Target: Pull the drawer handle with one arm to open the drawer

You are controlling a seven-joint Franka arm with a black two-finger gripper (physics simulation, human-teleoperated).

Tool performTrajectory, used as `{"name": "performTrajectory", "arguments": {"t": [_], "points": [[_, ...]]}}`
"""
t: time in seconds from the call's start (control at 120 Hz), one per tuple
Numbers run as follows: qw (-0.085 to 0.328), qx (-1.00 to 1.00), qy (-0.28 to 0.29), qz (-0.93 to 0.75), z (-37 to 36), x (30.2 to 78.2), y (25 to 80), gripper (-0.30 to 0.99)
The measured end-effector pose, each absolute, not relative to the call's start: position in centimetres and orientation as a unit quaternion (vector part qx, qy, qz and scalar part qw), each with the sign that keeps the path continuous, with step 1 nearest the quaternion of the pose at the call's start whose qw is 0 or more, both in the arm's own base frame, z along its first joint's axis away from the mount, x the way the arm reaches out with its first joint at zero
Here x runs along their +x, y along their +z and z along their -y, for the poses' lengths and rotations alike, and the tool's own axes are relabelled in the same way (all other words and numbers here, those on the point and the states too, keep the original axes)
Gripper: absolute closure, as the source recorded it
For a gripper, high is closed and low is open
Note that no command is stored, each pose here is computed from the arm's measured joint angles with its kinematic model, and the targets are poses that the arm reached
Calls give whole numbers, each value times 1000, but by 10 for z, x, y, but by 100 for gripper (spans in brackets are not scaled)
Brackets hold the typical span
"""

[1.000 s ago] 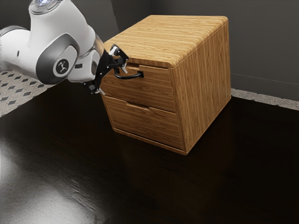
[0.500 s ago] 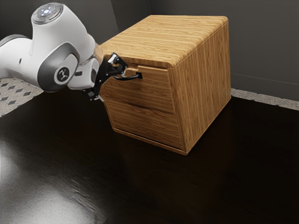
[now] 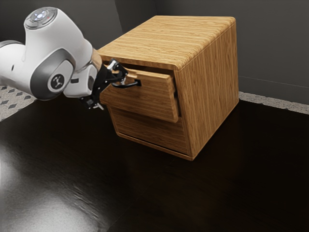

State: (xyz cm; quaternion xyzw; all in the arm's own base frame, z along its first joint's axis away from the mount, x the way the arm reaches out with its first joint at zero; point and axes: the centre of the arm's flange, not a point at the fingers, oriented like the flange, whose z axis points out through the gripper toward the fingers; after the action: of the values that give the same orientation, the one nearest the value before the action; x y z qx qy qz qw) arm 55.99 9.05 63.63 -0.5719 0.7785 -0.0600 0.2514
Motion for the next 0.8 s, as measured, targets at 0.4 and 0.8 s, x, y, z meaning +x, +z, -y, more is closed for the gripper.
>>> {"name": "performTrajectory", "arguments": {"t": [0.4, 0.8], "points": [[230, -578, -57, -781, -95, 533, 645, 0], [215, -580, -61, -783, -98, 502, 639, 1]]}}
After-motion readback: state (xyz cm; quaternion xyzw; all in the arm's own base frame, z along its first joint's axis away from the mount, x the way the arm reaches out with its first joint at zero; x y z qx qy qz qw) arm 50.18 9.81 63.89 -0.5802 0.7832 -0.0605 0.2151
